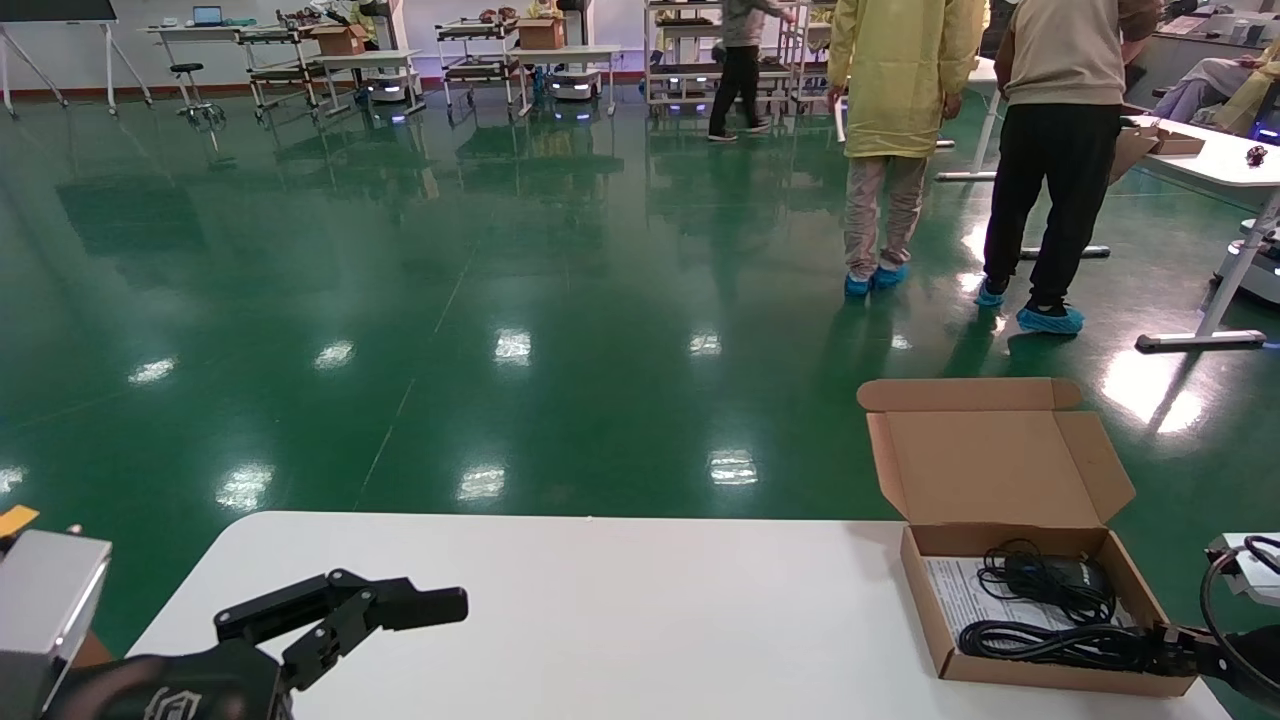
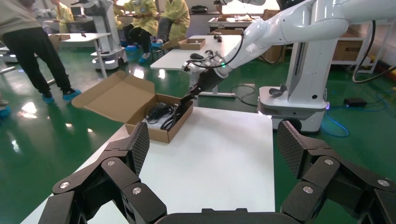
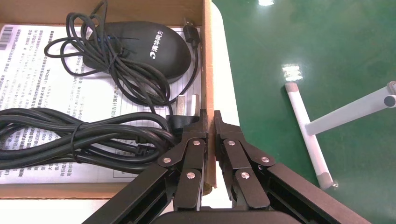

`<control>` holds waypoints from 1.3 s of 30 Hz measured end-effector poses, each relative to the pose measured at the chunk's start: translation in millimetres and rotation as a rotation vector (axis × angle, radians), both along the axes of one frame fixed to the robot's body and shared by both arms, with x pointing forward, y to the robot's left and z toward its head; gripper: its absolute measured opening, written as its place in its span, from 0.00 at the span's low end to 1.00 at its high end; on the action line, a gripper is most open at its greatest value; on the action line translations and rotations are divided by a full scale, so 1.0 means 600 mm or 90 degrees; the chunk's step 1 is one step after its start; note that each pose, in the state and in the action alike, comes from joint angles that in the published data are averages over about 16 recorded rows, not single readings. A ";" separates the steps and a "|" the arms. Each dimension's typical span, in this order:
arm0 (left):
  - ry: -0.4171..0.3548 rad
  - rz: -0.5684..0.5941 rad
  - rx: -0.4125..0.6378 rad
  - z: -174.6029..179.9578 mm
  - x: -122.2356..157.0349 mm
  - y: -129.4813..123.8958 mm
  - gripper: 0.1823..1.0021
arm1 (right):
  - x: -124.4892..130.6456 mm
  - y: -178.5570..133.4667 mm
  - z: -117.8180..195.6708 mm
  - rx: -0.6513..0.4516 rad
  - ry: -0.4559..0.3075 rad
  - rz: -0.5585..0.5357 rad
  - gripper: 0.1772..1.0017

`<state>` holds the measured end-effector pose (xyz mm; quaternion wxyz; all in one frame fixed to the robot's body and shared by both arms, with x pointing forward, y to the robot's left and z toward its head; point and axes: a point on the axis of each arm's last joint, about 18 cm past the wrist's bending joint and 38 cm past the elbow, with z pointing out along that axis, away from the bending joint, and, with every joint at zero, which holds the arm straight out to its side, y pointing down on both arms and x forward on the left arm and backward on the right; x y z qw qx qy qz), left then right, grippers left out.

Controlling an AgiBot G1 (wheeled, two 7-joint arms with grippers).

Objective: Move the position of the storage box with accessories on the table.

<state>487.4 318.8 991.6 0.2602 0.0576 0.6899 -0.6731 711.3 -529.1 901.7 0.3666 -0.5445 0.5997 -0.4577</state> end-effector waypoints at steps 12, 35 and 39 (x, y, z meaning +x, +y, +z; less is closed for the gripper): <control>0.000 0.000 0.000 0.000 0.000 0.000 1.00 | -0.004 -0.008 -0.007 -0.003 0.001 -0.004 0.03; 0.000 0.000 0.000 0.000 0.000 0.000 1.00 | -0.004 -0.012 0.035 0.012 -0.040 -0.004 0.24; 0.000 0.000 0.000 0.000 0.000 0.000 1.00 | -0.003 -0.009 0.061 0.027 -0.063 0.002 0.34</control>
